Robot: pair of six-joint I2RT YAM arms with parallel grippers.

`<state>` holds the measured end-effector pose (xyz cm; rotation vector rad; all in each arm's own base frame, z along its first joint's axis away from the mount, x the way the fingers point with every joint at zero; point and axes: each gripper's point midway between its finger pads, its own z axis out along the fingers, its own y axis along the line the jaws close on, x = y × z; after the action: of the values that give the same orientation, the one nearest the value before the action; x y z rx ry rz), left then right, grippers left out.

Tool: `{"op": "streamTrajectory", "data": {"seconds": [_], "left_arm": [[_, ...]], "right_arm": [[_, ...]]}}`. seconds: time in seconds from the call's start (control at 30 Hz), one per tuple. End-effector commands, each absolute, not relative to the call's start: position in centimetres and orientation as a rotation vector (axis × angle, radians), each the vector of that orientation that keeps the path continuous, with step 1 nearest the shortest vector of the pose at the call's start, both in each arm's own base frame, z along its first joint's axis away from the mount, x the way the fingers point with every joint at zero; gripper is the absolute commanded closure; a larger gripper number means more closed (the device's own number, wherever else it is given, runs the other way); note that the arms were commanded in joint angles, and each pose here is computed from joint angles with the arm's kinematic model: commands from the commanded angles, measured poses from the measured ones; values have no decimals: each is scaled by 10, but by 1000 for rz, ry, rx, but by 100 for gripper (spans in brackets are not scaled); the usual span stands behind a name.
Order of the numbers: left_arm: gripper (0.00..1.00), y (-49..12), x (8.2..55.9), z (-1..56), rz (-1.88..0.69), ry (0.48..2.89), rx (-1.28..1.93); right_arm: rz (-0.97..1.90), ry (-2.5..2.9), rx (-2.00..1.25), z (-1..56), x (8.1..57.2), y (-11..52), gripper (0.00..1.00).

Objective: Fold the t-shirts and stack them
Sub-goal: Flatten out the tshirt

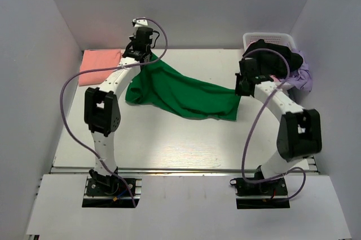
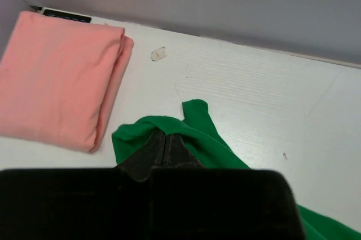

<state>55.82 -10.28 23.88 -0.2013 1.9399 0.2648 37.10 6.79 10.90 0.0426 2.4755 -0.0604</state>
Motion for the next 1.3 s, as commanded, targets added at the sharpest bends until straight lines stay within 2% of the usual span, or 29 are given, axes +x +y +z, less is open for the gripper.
{"op": "streamTrajectory", "data": {"seconds": [0.0,0.03,0.07,0.1,0.2,0.33,0.43,0.47,0.6,0.63,1.03,1.27], "left_arm": [[100,-112,594,265,145,1844,-186],[100,-115,603,260,116,1847,-159],[100,-116,616,239,109,1866,-138],[100,-120,622,244,91,1853,-133],[100,-123,632,235,70,1860,-120],[100,-115,626,245,66,1830,-134],[100,-99,605,282,75,1764,-174],[100,-93,590,318,63,1702,-195],[100,-76,550,352,79,1645,-221],[100,-67,528,392,66,1567,-251],[100,-34,356,568,-67,1176,-230],[100,-32,284,625,-148,1062,-145]], "right_arm": [[51,2344,35,139,434,78,100],[49,2384,46,125,439,78,100],[86,2344,43,139,461,84,100],[94,2364,44,130,468,85,100],[174,2284,-26,164,498,100,100],[132,2228,-58,194,499,89,100],[128,2151,-65,226,490,83,100],[129,2105,-67,243,486,82,100],[107,1954,-32,305,465,68,100],[102,1939,-32,310,461,66,100],[52,1551,-31,466,365,38,100],[11,1391,-51,528,302,25,100]]}}
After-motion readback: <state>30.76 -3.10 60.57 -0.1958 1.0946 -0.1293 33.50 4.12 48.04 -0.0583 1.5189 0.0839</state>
